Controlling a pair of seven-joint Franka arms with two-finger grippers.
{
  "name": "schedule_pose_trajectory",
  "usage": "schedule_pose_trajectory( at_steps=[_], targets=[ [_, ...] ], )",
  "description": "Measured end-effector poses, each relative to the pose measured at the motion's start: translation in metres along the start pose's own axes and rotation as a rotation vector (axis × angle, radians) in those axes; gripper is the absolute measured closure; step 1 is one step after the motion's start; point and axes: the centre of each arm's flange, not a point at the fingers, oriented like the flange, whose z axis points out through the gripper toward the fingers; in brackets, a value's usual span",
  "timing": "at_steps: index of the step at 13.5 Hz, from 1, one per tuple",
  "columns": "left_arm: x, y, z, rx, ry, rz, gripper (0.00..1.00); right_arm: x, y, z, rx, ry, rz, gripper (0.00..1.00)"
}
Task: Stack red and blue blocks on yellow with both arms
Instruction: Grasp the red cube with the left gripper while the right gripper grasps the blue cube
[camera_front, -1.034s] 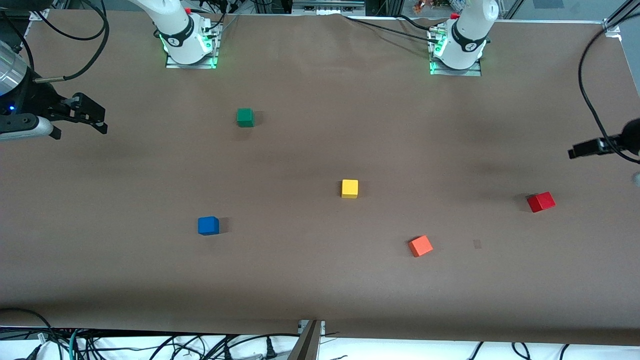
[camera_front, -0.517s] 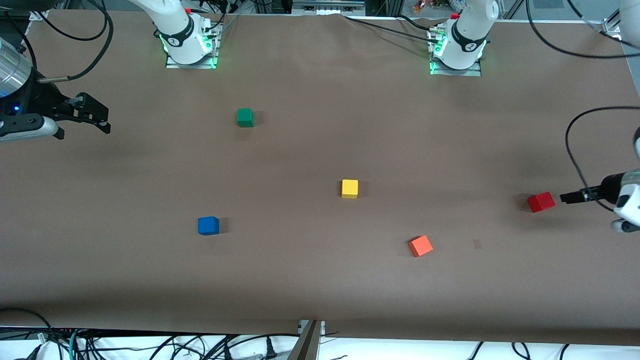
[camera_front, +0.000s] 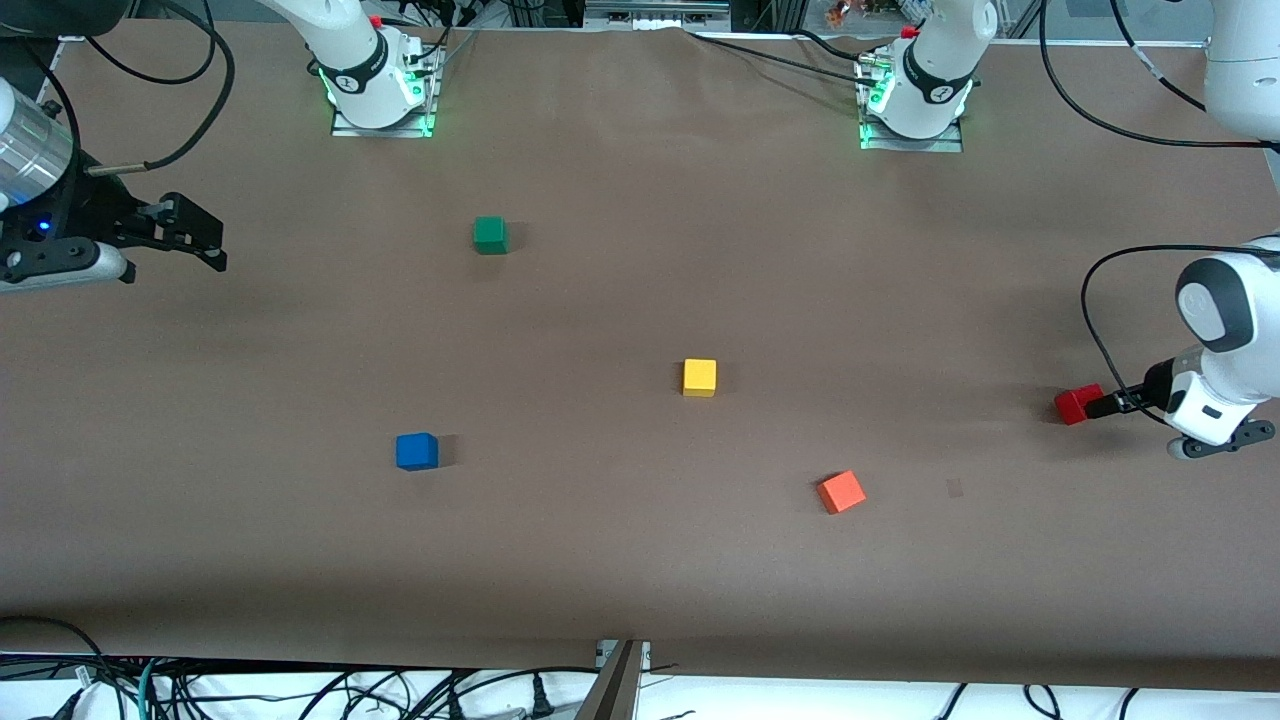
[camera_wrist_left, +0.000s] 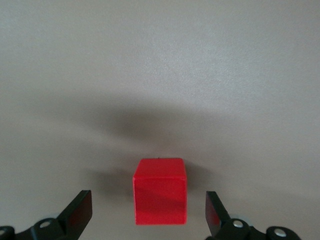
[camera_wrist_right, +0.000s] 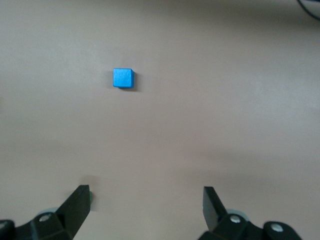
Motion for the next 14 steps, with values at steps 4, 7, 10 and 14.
schedule_pose_trajectory(
  at_steps=[4,7,10,14],
  targets=[
    [-0.009,0.002,0.021,0.0,0.01,0.003,0.0,0.021,-0.017,0.055,0.008,-0.088,-0.018,0.0],
    [-0.014,0.003,0.029,-0.001,0.005,0.004,0.0,0.055,-0.043,0.119,-0.005,-0.081,-0.049,0.0],
    [-0.014,0.004,0.03,-0.001,0.003,0.004,0.15,0.086,-0.053,0.204,0.003,-0.071,-0.04,0.0],
    [-0.013,0.006,0.027,-0.004,0.008,0.007,0.45,0.113,-0.063,0.32,0.019,-0.023,-0.011,0.0]
  ],
)
